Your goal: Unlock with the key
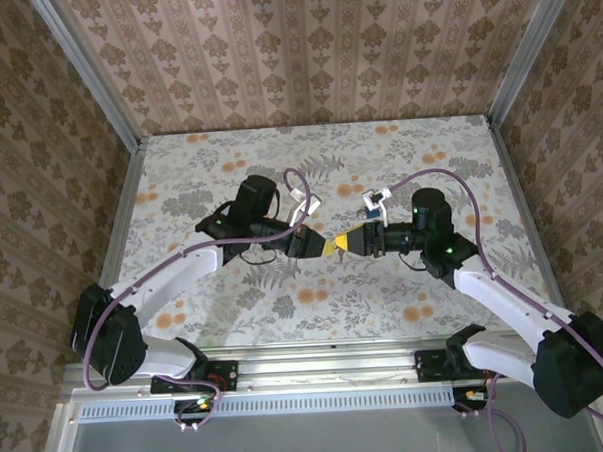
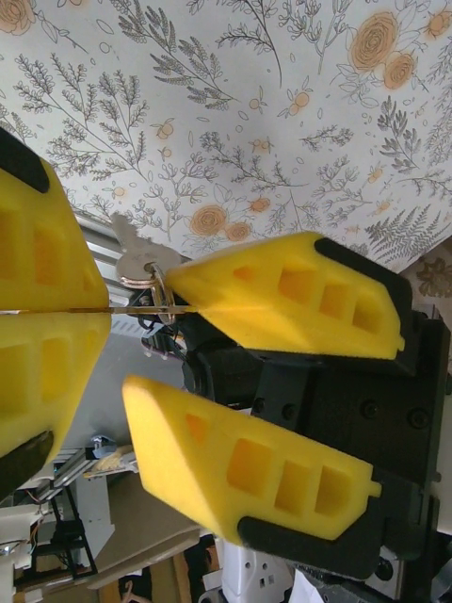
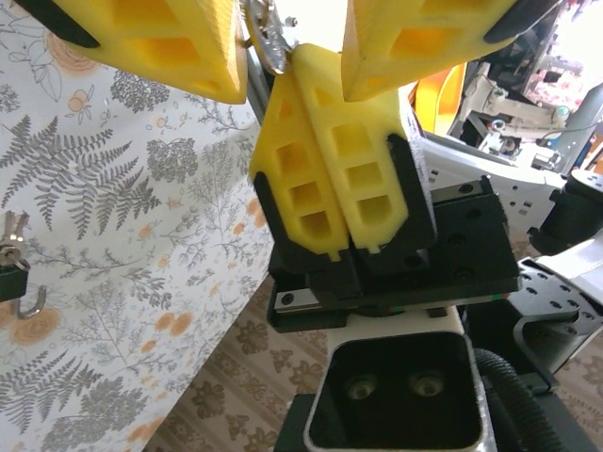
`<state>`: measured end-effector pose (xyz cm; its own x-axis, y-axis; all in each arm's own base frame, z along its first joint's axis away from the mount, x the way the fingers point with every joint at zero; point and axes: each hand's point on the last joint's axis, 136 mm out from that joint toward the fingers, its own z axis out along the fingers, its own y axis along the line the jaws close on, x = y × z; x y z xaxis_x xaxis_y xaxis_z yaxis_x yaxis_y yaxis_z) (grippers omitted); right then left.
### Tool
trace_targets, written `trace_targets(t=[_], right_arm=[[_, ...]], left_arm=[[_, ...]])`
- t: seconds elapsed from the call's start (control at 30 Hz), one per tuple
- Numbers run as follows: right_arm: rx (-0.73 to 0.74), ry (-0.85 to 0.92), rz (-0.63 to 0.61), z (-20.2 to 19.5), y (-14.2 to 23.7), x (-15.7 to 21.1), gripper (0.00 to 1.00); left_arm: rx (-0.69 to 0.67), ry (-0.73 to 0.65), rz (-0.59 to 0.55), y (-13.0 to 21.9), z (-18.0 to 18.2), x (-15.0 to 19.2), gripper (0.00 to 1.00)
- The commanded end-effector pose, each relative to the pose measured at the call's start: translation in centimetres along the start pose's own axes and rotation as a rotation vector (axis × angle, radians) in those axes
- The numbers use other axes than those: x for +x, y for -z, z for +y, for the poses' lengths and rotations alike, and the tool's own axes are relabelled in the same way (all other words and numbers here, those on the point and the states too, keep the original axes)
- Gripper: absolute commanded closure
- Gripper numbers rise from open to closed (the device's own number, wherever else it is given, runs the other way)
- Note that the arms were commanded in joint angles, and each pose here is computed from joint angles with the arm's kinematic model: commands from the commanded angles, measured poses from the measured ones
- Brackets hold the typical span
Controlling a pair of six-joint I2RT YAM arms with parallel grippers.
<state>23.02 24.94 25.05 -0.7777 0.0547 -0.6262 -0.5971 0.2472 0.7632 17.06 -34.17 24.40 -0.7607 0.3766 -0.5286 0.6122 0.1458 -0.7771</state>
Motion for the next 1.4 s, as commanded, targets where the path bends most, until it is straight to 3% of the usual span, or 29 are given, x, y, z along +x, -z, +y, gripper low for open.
trace_targets(t=[0.0, 0.13, 0.27, 0.5, 0.6, 0.67, 0.7, 0.87, 1.07, 1.13, 1.23, 1.37], right_arm=[[-0.042, 0.020, 0.041, 1.0, -0.1, 1.0, 0.71], [-0.042, 0.020, 0.060, 1.0, -0.4, 1.3, 0.80], [-0.038, 0.022, 0.065, 0.9, -0.4, 1.4, 0.80], [-0.030, 0.029, 0.065, 0.7, -0.4, 1.4, 1.00], [-0.023, 0.037, 0.055, 0.7, -0.4, 1.3, 1.00], [0.007, 0.042, 0.030, 0.3, -0.3, 0.9, 1.00], [0.037, 0.041, 0.007, -0.1, -0.1, 0.7, 1.00], [0.112, 0.016, -0.110, -1.4, 0.2, -1.0, 1.00], [0.182, -0.015, -0.286, -2.7, 1.2, -3.1, 1.00], [0.274, -0.070, -0.348, -4.7, 1.8, -3.6, 1.00], [0.289, -0.119, -0.386, -5.9, 1.5, -4.2, 1.00], [0.264, -0.148, -0.431, -6.0, 0.4, -4.7, 1.00]], left_arm=[[0.043, -0.083, -0.019, 0.6, -2.3, -0.8, 1.00], [0.027, -0.080, -0.023, 0.9, -1.8, -0.7, 1.00], [0.023, -0.076, -0.025, 1.0, -1.6, -0.6, 1.00], [0.011, -0.068, -0.034, 1.5, -1.1, -0.6, 1.00], [-0.004, -0.063, -0.048, 1.7, -0.7, -0.9, 1.00], [-0.035, -0.050, -0.071, 2.1, -0.1, -1.2, 0.80], [-0.058, -0.038, -0.097, 2.4, 0.4, -1.6, 0.70], [-0.076, 0.027, -0.363, 6.3, 2.1, -4.4, 0.54], [-0.148, 0.067, -0.550, 8.9, 3.2, -4.7, 0.52], [-0.222, 0.091, -0.627, 9.7, 4.4, -4.8, 0.52], [-0.298, 0.111, -0.725, 10.6, 5.9, -4.7, 0.50], [-0.258, 0.099, -0.768, 9.9, 5.7, -5.3, 0.50]])
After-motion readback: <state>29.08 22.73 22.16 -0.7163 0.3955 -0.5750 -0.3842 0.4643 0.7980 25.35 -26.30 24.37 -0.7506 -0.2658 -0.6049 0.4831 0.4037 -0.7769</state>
